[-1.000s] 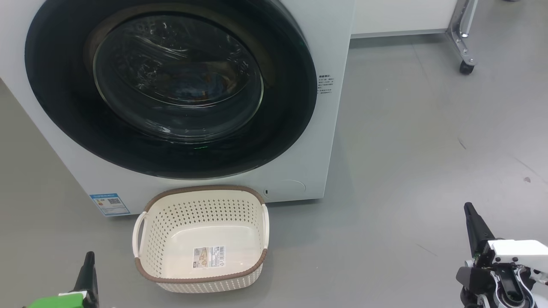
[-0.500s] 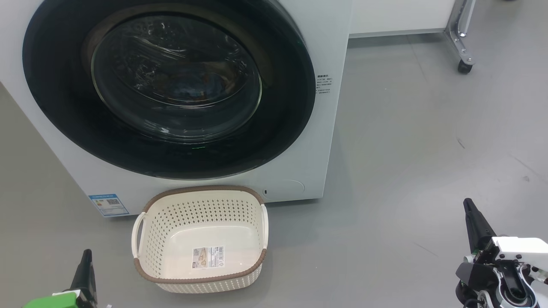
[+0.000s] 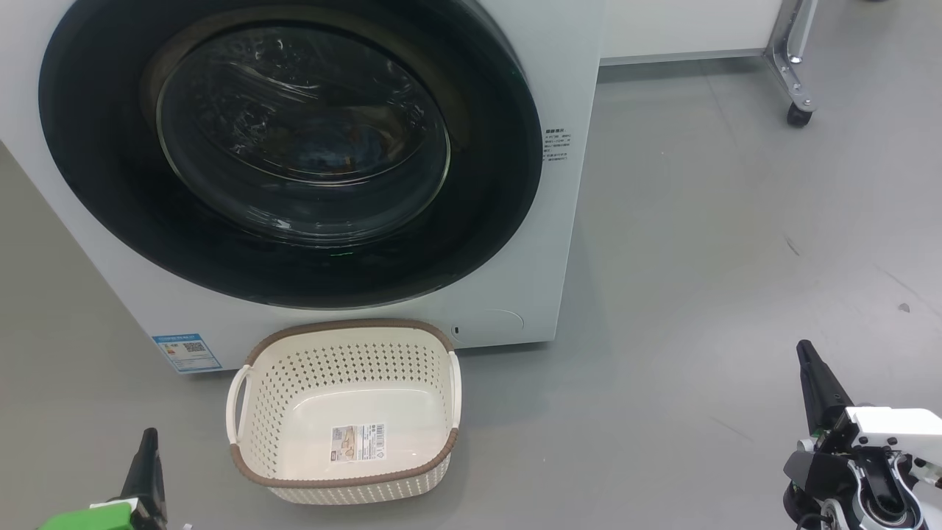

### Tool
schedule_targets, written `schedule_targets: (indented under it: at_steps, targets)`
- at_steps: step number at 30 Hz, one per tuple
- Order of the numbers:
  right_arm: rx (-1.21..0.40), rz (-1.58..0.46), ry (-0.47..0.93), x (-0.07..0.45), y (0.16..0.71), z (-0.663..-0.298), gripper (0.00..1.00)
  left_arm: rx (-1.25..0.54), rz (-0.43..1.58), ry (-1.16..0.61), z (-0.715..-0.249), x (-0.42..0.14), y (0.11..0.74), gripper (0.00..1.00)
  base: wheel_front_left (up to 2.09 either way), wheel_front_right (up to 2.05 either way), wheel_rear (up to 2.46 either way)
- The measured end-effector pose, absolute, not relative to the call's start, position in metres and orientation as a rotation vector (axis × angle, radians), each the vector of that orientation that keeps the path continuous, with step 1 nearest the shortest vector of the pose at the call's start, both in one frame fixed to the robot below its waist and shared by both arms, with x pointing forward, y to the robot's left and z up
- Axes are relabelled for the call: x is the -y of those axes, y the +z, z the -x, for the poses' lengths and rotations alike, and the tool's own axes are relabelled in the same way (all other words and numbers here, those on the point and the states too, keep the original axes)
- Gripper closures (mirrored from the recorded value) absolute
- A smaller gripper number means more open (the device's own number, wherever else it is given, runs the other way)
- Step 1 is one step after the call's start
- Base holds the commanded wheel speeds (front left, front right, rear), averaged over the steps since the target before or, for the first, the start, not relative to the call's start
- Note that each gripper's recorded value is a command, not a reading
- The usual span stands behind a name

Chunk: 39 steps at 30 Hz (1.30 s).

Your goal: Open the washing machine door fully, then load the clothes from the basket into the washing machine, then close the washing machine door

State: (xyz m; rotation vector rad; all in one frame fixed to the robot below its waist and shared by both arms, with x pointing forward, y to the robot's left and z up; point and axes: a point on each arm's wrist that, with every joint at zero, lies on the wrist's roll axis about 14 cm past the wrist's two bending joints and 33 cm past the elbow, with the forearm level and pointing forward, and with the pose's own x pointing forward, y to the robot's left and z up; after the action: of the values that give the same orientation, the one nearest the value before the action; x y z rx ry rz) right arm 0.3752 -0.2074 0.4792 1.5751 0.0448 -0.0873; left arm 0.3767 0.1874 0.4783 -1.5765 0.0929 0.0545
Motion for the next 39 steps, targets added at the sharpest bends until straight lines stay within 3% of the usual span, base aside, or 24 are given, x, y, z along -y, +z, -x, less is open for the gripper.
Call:
schedule_targets:
  at_steps: [39]
  targets:
    - [-0.045, -1.576, -0.084, 0.2065, 0.4798, -0.3754, 1.0, -0.09, 1.576, 0.052, -0.377, -0.1873, 0.4793, 1.0, 0.0, 0.0, 0.0]
